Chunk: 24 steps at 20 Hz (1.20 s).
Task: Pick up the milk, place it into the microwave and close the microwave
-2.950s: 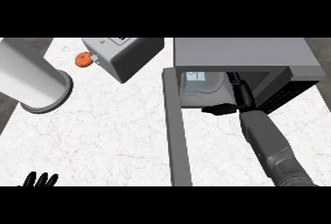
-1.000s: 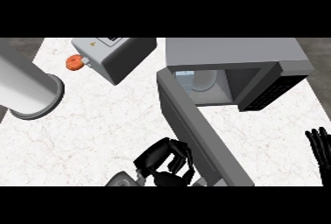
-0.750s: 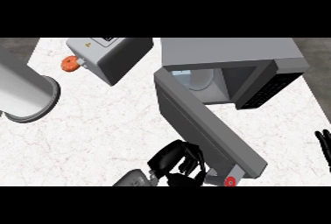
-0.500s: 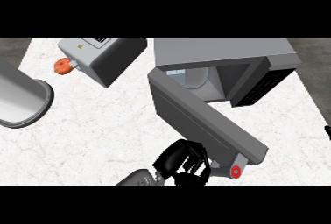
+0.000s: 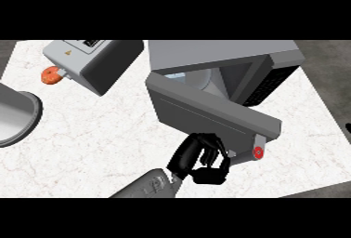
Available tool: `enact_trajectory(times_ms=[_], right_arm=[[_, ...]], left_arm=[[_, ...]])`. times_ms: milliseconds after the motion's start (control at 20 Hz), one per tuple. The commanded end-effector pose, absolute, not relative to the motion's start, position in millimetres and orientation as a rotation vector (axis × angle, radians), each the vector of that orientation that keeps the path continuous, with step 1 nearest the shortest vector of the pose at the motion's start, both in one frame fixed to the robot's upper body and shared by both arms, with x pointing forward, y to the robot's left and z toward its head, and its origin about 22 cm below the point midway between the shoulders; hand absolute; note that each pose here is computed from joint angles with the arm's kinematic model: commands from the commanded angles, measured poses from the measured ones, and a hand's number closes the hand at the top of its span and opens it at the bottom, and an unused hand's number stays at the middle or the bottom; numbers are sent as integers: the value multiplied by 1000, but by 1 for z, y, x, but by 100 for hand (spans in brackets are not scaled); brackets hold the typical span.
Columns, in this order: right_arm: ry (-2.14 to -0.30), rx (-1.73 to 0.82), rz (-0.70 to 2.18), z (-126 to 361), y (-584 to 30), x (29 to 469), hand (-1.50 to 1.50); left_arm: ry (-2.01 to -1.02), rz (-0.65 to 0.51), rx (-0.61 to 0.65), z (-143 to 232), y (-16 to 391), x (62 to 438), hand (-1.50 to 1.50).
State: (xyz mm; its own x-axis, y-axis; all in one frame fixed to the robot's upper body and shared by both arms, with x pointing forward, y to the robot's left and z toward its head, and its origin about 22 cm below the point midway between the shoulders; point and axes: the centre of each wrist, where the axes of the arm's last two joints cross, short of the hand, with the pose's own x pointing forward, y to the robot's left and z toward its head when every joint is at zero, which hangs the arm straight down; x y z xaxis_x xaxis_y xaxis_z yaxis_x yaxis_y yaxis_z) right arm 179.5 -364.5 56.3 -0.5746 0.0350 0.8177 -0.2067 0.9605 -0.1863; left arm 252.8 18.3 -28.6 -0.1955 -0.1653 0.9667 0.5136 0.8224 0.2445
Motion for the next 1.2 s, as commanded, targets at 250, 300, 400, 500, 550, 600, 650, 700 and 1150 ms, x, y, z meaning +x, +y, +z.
enact_trajectory(times_ms=[250,300,400,500,550,600,650,700,1150], right_arm=[[-2176,214,382,78,-369,188,-150],[-2164,217,386,80,-367,191,-150],[-2173,226,390,84,-367,190,-150],[-2177,229,428,95,-369,194,-150],[-2164,224,423,91,-368,195,-150],[-2169,239,422,92,-370,193,-150],[-2160,235,435,95,-372,195,-150],[-2173,216,437,100,-375,197,-150],[-2169,218,465,119,-382,207,-150]], left_arm=[[-1786,-351,-289,5,12,282,150],[-1785,-368,-288,8,10,287,150],[-1777,-310,-285,14,11,296,150],[-1778,-288,-262,16,13,304,150],[-1789,-268,-262,25,10,310,150],[-1791,-255,-243,21,13,314,150],[-1769,-254,-241,25,13,321,150],[-1773,-233,-239,28,13,324,150],[-1813,-154,-264,46,13,347,150]])
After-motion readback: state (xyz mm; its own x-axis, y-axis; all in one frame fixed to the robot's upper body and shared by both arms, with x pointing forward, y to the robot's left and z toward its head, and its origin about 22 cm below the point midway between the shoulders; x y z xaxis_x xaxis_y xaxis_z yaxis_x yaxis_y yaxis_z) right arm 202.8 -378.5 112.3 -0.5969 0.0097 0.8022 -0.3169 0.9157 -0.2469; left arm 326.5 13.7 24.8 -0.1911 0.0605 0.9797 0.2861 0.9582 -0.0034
